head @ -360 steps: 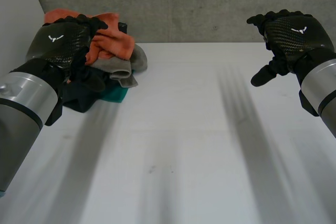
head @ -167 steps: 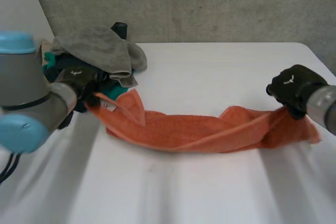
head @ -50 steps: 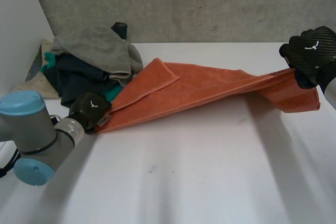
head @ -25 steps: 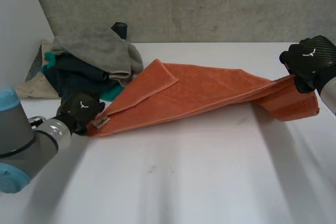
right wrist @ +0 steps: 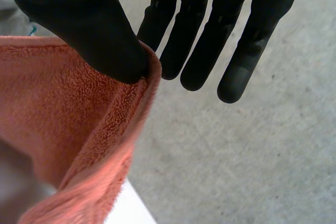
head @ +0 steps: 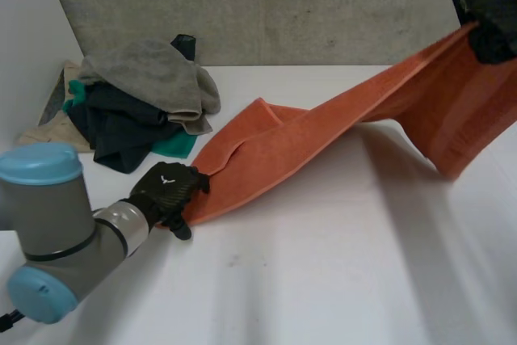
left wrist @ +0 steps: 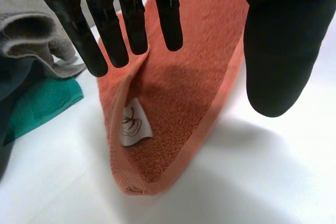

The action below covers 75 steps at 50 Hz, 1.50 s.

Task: Fold the laundry.

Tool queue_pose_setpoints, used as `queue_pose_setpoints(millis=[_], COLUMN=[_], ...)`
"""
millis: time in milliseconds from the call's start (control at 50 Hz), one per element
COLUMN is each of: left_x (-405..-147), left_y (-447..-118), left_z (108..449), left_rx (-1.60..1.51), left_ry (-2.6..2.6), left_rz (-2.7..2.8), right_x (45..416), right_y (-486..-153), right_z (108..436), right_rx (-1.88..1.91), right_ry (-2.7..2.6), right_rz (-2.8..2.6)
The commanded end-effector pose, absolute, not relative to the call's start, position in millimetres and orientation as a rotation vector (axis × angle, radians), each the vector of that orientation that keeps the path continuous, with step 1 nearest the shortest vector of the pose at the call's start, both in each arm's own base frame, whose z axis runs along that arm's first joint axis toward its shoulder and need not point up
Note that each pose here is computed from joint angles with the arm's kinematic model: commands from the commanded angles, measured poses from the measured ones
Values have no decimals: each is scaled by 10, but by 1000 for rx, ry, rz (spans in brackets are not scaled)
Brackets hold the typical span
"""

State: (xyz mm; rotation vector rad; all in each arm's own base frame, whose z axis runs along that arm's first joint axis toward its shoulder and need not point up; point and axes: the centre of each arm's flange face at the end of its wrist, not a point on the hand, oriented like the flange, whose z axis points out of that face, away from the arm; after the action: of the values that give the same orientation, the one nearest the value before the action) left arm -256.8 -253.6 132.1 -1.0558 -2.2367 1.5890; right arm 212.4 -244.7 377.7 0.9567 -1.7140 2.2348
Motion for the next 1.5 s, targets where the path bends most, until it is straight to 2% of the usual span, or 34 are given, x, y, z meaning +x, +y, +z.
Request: queue_pose_setpoints(millis=[20,160,240,340,380,400,440,460,520,540,620,680,800,880,960,1100,1180,1500], left_x=[-2696,-2922,-2920,-2841,-2803,-2728,-2607,-2483,-2365,-2312,-2264,-2240,-2161,-2247,-2357,-2624,-2673,-2713], left_y=[-2575,-2563,-2659,-2839,-2878,-2929,-2937,-2920,-2868,-2813,-2652,-2596,-2622,-2633,-2548,-2231,-2158,-2214], left_z=[1199,1091,988,1073,1216,1471,1686,1857,2119,2302,2616,2677,2528,2021,1735,1589,1487,1099], left_rx=[-1065,-1082,-1020,-906,-856,-791,-737,-700,-674,-664,-672,-680,-681,-773,-858,-1008,-1040,-1157], left_ry=[-2268,-2246,-2332,-2388,-2380,-2353,-2333,-2309,-2236,-2177,-2047,-2017,-2086,-2229,-2271,-2188,-2199,-2320], left_rz=[1585,1584,1624,1789,1871,1968,2039,2094,2169,2216,2283,2295,2253,2049,1879,1722,1683,1630], right_x=[2188,2293,2293,2268,2264,2251,2144,2076,1888,1865,1826,1836,1841,1862,1884,1886,1873,1858], right_y=[-2299,-2167,-2160,-2189,-2224,-2249,-2377,-2443,-2616,-2641,-2691,-2678,-2643,-2656,-2691,-2700,-2707,-2702], right_z=[3963,4092,4116,4096,4024,3996,3899,3859,3753,3736,3650,3577,3342,3157,3037,3038,3036,2924], right_rx=[941,925,911,901,918,921,899,885,865,867,881,896,938,984,1012,1005,1000,1001], right_ry=[-1663,-1624,-1619,-1627,-1647,-1656,-1692,-1702,-1709,-1704,-1717,-1742,-1819,-1874,-1911,-1916,-1919,-1940], right_rz=[2287,2339,2342,2326,2293,2276,2205,2167,2048,2030,1984,1971,1917,1880,1858,1864,1860,1842])
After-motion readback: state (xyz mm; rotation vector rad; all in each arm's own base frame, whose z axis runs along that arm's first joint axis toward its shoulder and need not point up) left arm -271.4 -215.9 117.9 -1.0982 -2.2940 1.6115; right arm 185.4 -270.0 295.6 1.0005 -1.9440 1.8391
